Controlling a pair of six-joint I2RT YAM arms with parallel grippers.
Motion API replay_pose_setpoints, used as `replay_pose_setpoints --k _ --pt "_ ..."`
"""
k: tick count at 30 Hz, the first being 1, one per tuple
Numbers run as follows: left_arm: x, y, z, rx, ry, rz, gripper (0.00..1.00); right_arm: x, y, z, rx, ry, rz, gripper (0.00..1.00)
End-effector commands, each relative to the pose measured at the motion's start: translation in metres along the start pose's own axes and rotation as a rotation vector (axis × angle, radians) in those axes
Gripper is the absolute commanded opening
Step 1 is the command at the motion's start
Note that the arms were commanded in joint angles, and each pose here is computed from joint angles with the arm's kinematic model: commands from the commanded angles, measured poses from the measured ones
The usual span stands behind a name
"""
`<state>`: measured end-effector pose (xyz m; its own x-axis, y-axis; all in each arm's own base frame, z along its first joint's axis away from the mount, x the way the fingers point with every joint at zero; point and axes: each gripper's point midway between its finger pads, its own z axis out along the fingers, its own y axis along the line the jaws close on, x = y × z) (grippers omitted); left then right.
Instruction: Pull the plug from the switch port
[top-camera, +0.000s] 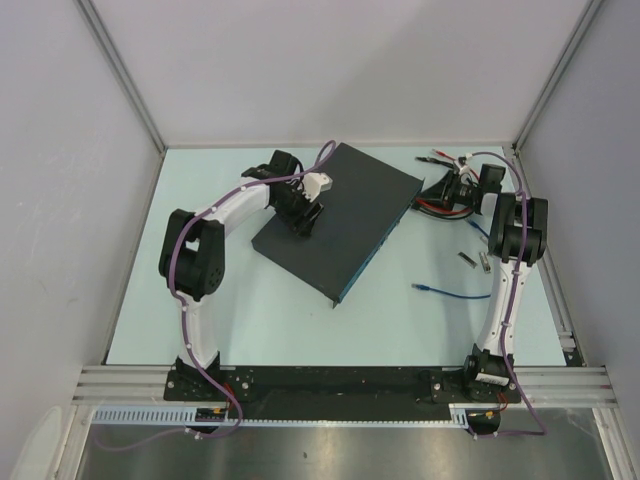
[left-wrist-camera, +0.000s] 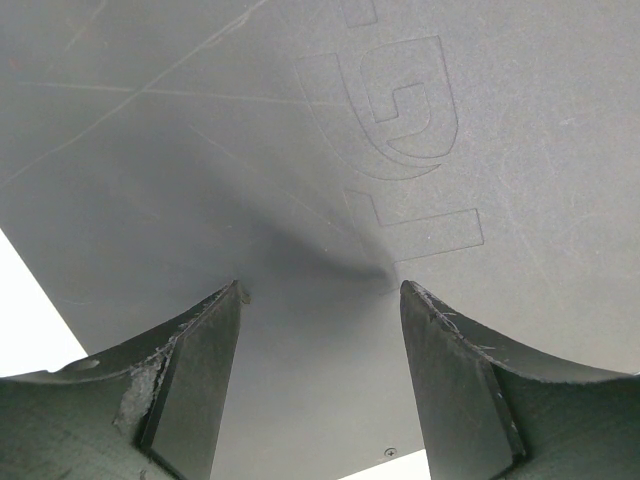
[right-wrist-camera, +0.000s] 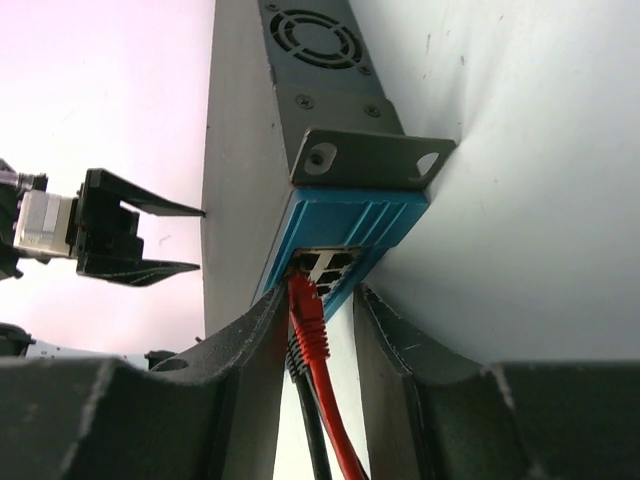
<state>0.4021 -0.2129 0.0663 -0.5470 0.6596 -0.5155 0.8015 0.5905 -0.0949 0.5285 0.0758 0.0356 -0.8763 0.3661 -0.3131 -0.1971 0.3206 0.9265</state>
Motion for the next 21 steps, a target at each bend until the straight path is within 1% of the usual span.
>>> replay_pose_setpoints --k 1,5,9,11,12,13,14,15,17,18,21 --pt "-0.007 -0.004 -0.002 0.003 -0.01 0.034 0.71 -0.003 -0.006 0.011 0.083 -0.014 0.013 0.38" --pt "-0.006 -0.005 -0.002 0.002 -0.008 0.035 0.71 -0.004 -0.003 0.014 0.112 -0.014 0.019 0.37" --pt "-0.005 -0.007 0.0 0.008 -0.004 0.033 0.71 0.003 0.0 0.019 0.141 0.027 0.003 0.33" --pt "-0.005 -0.007 0.001 0.008 -0.005 0.035 0.71 0.004 0.0 0.019 0.148 0.039 -0.035 0.29" --pt "-0.006 -0.007 0.0 0.01 -0.006 0.036 0.71 0.007 -0.001 0.018 0.152 0.048 -0.028 0.27" --pt "-0.005 -0.007 0.002 0.01 -0.004 0.034 0.71 0.007 -0.003 0.016 0.161 0.047 -0.028 0.23" --pt "-0.006 -0.007 0.001 0.01 -0.006 0.036 0.71 0.007 -0.007 0.013 0.174 0.05 -0.062 0.21" --pt "-0.006 -0.007 0.001 0.007 -0.008 0.036 0.71 0.011 -0.011 0.01 0.205 0.057 -0.051 0.19" --pt "-0.006 -0.008 0.001 0.011 -0.008 0.038 0.71 0.007 -0.012 -0.001 0.229 0.054 -0.091 0.11" --pt "-0.007 -0.007 0.001 0.011 -0.01 0.036 0.71 0.009 -0.015 -0.006 0.259 0.06 -0.088 0.06" --pt "-0.006 -0.008 0.003 0.018 -0.011 0.035 0.71 0.004 -0.016 -0.024 0.296 0.052 -0.113 0.02"
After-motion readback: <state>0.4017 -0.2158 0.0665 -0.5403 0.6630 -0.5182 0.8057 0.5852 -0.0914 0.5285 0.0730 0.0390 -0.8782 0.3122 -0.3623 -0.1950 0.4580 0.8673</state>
